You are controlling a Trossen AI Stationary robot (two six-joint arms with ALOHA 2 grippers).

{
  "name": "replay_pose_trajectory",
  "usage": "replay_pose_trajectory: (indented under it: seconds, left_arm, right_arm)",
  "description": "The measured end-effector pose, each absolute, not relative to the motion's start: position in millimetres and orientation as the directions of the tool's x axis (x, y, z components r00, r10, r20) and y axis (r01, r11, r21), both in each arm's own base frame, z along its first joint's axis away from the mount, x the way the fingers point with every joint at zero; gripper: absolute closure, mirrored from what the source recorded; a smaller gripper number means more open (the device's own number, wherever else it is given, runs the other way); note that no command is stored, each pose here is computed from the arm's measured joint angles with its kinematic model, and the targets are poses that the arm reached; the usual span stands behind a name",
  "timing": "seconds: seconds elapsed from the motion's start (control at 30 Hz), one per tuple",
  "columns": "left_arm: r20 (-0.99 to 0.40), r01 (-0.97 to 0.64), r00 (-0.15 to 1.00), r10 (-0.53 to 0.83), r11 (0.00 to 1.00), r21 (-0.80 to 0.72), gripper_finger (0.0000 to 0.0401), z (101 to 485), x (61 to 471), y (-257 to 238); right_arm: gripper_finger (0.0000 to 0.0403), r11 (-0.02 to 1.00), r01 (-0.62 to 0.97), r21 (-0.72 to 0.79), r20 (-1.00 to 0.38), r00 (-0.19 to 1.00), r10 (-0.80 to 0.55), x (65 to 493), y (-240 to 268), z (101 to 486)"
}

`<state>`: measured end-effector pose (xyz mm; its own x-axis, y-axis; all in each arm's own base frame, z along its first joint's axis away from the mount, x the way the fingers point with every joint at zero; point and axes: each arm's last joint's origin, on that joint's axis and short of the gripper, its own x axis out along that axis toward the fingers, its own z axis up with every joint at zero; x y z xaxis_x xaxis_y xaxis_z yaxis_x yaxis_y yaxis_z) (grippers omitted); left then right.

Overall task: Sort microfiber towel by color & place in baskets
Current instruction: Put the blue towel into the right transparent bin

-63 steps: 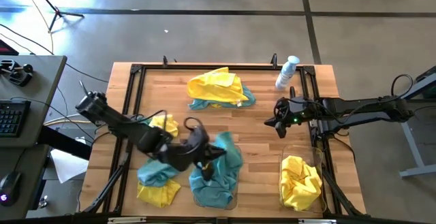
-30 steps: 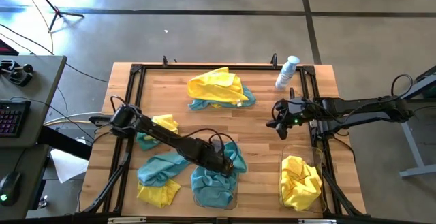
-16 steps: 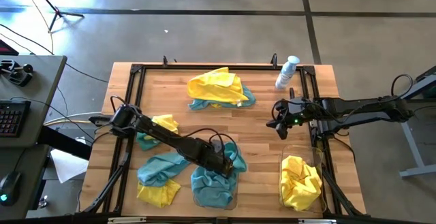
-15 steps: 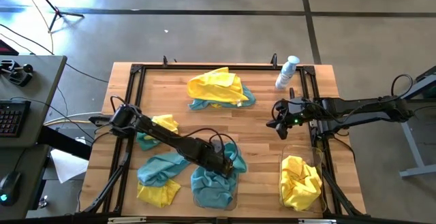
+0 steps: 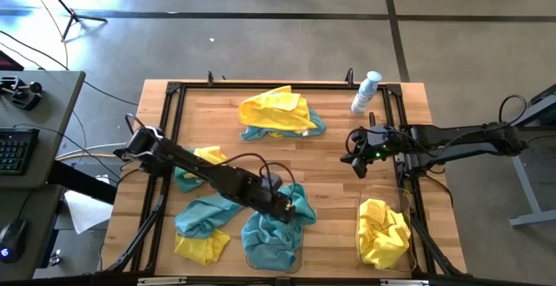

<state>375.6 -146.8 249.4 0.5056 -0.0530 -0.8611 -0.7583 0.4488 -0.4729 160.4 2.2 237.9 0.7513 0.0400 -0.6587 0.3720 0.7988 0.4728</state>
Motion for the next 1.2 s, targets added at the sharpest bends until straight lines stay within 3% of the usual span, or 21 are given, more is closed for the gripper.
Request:
replay_pose_trajectory:
  seconds: [0.17,0.3,0.57,0.87,1.03,1.2]
  left_arm:
    - [-0.862,-0.758,0.507,-0.019,0.466,-0.456,0.0295,261.0,367.3,-142.5]
    - [-0.867,-0.719,0.492,-0.078,0.526,-0.455,0.0295,263.1,365.7,-143.6]
    - [-0.882,-0.625,0.464,-0.086,0.674,-0.394,0.0296,265.8,359.8,-143.8]
    - [-0.911,-0.428,0.409,-0.054,0.87,-0.244,0.0296,275.1,340.8,-147.3]
    - [-0.932,-0.356,0.363,0.015,0.926,-0.124,0.0296,281.8,318.4,-154.1]
    - [-0.916,-0.287,0.4,0.02,0.952,-0.104,0.0296,292.1,279.6,-158.1]
  right_arm:
    - [0.0403,0.796,0.373,0.476,-0.657,0.753,0.041,160.7,2.2,238.0]
    - [0.0403,0.79,0.37,0.49,-0.653,0.756,0.051,161.1,4.5,238.3]
    - [0.0403,0.865,0.151,0.479,-0.48,0.87,0.114,182.0,40.5,260.7]
    - [0.0403,0.943,0.127,0.307,-0.629,0.771,0.101,253.3,99.9,276.8]
    - [0.0403,0.947,0.176,0.268,-0.729,0.68,0.08,296.8,126.5,276.4]
    - [0.0403,0.935,0.261,0.24,-0.803,0.595,0.04,335.8,143.0,266.7]
